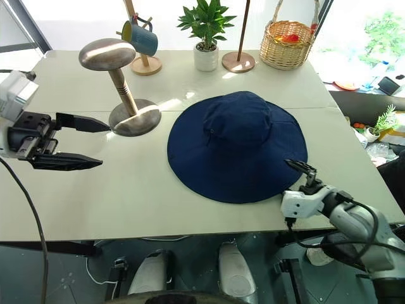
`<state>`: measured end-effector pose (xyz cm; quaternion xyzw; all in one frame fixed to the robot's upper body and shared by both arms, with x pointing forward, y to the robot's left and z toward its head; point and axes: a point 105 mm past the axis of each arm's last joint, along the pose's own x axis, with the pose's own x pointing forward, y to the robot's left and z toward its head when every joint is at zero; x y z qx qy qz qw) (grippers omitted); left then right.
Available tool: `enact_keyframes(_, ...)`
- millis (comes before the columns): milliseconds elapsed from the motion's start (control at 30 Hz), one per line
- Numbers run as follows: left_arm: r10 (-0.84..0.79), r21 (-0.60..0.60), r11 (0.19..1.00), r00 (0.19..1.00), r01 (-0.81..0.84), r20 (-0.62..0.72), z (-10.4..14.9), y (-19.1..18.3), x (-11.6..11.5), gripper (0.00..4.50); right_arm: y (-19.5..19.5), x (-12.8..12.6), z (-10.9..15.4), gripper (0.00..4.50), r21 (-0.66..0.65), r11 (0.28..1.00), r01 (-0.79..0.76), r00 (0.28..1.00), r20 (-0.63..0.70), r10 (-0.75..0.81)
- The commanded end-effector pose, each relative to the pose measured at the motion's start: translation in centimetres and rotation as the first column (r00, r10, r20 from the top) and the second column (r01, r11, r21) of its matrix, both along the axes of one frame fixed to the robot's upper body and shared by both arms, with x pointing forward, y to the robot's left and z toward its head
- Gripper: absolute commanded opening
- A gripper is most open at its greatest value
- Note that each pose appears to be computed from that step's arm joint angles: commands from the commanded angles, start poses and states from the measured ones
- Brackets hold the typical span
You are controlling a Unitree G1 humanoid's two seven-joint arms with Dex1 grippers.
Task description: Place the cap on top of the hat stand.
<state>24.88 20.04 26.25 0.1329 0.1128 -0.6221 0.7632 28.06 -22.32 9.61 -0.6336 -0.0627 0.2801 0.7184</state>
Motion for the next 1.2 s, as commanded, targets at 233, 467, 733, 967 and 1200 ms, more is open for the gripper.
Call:
enact_keyframes(233,0.076,-0.023,0.997,0.995,-0.075,0.070,1.1,1.1,-0.1,4.38,5.8,2.6,-0.5,4.50,0.012,0.982,-0.187,0.982,0.018,0.187)
enact_keyframes(467,0.171,-0.045,0.985,0.983,-0.168,0.071,0.7,2.5,0.4,4.50,8.6,4.5,0.1,3.95,0.033,0.964,-0.263,0.965,0.027,0.262)
enact_keyframes(733,0.248,-0.079,0.967,0.964,-0.242,0.092,1.2,3.5,0.6,4.50,9.2,4.0,1.6,0.27,0.352,0.919,-0.179,0.965,-0.122,0.234)
enact_keyframes(967,0.332,-0.136,0.938,0.938,-0.317,0.100,1.6,4.4,0.2,4.50,9.2,2.9,7.3,0.27,0.680,0.730,-0.063,0.892,-0.290,0.347)
enact_keyframes(1200,0.397,-0.175,0.911,0.909,-0.373,0.130,2.6,4.8,-0.7,4.50,9.5,5.9,14.0,0.27,0.811,0.584,-0.016,0.897,-0.247,0.367)
